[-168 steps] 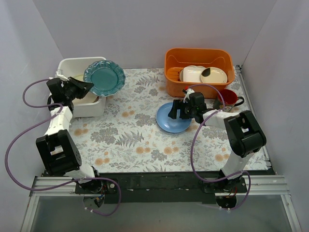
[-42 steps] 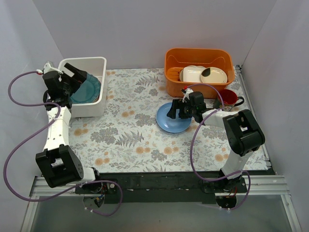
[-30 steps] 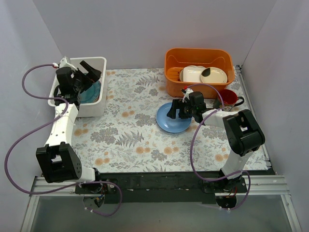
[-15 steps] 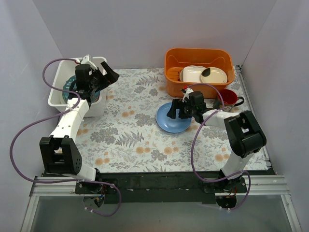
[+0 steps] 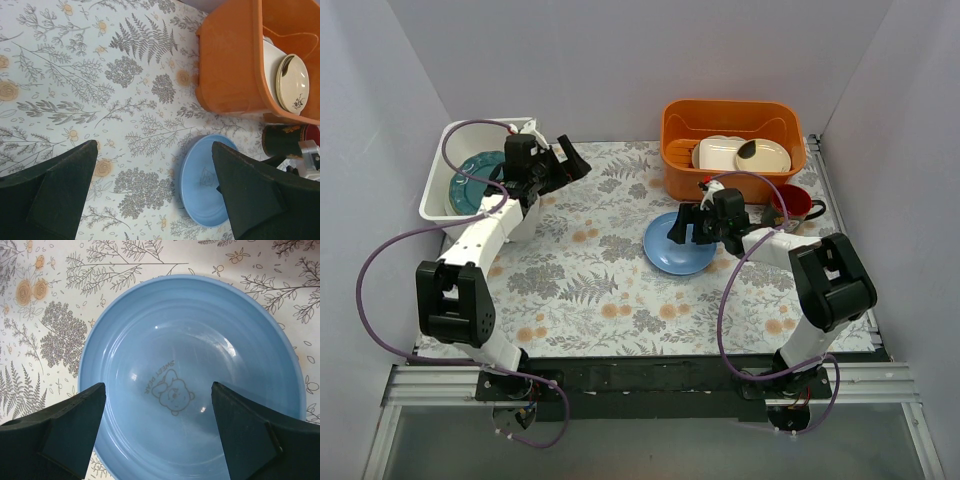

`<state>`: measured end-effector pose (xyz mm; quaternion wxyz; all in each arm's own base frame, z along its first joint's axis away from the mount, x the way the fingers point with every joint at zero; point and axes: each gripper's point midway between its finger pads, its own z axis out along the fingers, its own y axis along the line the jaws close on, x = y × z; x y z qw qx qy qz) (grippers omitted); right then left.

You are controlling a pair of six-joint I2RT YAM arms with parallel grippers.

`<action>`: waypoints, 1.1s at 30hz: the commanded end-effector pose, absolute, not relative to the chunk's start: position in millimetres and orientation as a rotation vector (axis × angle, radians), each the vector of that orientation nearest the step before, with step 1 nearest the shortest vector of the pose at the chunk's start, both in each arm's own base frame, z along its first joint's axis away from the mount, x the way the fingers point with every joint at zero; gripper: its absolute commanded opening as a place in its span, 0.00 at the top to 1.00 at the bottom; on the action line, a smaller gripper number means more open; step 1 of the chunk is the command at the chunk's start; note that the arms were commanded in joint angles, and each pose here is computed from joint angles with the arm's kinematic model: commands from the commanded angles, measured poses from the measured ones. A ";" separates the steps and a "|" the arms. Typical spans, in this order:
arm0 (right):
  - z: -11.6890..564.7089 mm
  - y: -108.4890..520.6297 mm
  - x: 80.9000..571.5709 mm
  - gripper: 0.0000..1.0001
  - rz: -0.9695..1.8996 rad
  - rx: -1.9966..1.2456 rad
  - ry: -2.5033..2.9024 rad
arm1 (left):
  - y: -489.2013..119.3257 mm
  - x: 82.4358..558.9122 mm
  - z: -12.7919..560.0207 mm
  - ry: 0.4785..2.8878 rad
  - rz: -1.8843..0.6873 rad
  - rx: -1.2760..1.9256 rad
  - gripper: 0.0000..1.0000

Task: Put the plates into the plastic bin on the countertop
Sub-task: Pick up the plate at the center of the board.

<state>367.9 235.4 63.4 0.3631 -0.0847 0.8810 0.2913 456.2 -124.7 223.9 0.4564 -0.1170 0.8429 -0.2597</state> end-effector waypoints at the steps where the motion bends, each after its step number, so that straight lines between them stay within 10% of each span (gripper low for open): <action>1: 80.6 233.4 370.3 0.07 0.732 -0.205 2.213 | -143.0 457.0 233.3 2.078 -0.654 -0.215 0.02; 33: 88.2 182.4 372.0 0.06 0.607 -0.068 2.158 | -249.3 441.8 120.3 2.407 -0.887 -0.016 0.10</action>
